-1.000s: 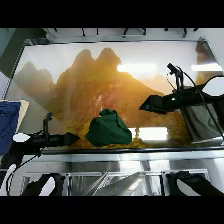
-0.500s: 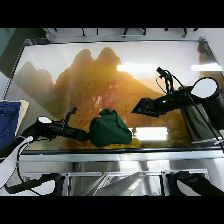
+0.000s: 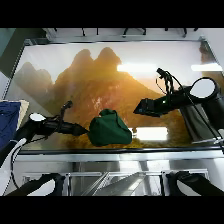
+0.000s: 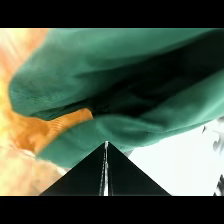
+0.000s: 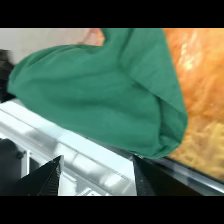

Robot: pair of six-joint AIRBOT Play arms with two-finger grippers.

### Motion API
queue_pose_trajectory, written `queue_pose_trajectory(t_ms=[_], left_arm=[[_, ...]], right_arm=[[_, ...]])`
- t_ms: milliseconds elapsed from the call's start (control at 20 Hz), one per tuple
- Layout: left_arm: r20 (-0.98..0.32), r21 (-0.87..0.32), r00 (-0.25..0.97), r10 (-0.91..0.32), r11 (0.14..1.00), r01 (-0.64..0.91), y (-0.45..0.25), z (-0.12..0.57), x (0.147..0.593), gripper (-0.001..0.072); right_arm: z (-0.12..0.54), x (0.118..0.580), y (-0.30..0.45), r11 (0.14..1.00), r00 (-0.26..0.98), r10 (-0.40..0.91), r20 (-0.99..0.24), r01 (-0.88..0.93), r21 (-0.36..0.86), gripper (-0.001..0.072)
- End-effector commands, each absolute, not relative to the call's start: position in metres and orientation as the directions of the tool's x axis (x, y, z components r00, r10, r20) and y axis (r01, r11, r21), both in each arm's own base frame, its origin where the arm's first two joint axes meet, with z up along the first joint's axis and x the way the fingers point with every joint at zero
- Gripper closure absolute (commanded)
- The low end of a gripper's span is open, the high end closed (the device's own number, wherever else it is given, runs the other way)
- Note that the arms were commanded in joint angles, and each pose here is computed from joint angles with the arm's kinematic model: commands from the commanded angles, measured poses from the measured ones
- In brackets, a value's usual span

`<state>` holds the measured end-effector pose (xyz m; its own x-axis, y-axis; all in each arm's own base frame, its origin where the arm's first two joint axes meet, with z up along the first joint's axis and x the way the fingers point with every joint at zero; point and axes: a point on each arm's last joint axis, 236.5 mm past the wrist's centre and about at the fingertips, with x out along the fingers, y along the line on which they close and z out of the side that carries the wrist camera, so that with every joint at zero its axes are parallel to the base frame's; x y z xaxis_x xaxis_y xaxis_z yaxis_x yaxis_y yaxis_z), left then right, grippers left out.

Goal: Fold the shirts.

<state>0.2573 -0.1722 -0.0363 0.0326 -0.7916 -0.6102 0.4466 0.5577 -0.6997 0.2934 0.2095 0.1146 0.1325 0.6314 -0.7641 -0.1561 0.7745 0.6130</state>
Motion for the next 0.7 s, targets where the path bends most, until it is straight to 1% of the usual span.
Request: queue_pose_trajectory(t_ms=[0, 50, 100, 150, 200, 250, 300, 400, 500, 650], left_arm=[[-0.617, -0.651, 0.186, -0.764, 0.629, 0.425, -0.147, -0.018, 0.263, 0.0692], [-0.621, -0.633, 0.216, -0.753, 0.645, 0.428, -0.142, -0.019, 0.262, 0.0692], [-0.621, -0.607, 0.221, -0.752, 0.640, 0.471, -0.140, -0.021, 0.256, 0.0691], [-0.620, -0.576, 0.207, -0.757, 0.618, 0.536, -0.142, -0.024, 0.249, 0.0689], [-0.615, -0.557, 0.190, -0.765, 0.592, 0.582, -0.144, -0.026, 0.243, 0.0525], [-0.610, -0.546, 0.175, -0.773, 0.570, 0.614, -0.148, -0.028, 0.242, 0.0269], [-0.593, -0.560, 0.167, -0.788, 0.552, 0.618, -0.153, -0.027, 0.243, 0.0139], [-0.544, -0.597, 0.115, -0.831, 0.480, 0.643, -0.165, -0.024, 0.246, 0.0140], [-0.534, -0.621, 0.021, -0.845, 0.410, 0.668, -0.175, -0.029, 0.245, 0.0131], [-0.525, -0.634, -0.060, -0.849, 0.343, 0.694, -0.191, -0.042, 0.254, 0.0132]], right_arm=[[0.110, 0.294, 0.205, 0.791, 0.136, 0.610, -0.781, -0.160, 0.590, 0.0209], [0.110, 0.294, 0.205, 0.791, 0.135, 0.610, -0.780, -0.160, 0.591, 0.0209], [0.110, 0.294, 0.205, 0.791, 0.135, 0.610, -0.780, -0.160, 0.591, 0.0209], [0.110, 0.294, 0.205, 0.791, 0.135, 0.611, -0.780, -0.160, 0.591, 0.0209], [0.110, 0.294, 0.205, 0.791, 0.135, 0.611, -0.780, -0.160, 0.591, 0.0209], [0.110, 0.294, 0.206, 0.791, 0.134, 0.611, -0.780, -0.154, 0.593, 0.0209], [0.110, 0.294, 0.206, 0.790, 0.134, 0.612, -0.780, -0.146, 0.595, 0.0209], [0.110, 0.294, 0.206, 0.791, 0.134, 0.612, -0.780, -0.123, 0.599, 0.0209], [0.110, 0.294, 0.206, 0.792, 0.134, 0.611, -0.780, -0.105, 0.602, 0.0209], [0.110, 0.294, 0.206, 0.791, 0.134, 0.611, -0.780, -0.086, 0.605, 0.0209]])
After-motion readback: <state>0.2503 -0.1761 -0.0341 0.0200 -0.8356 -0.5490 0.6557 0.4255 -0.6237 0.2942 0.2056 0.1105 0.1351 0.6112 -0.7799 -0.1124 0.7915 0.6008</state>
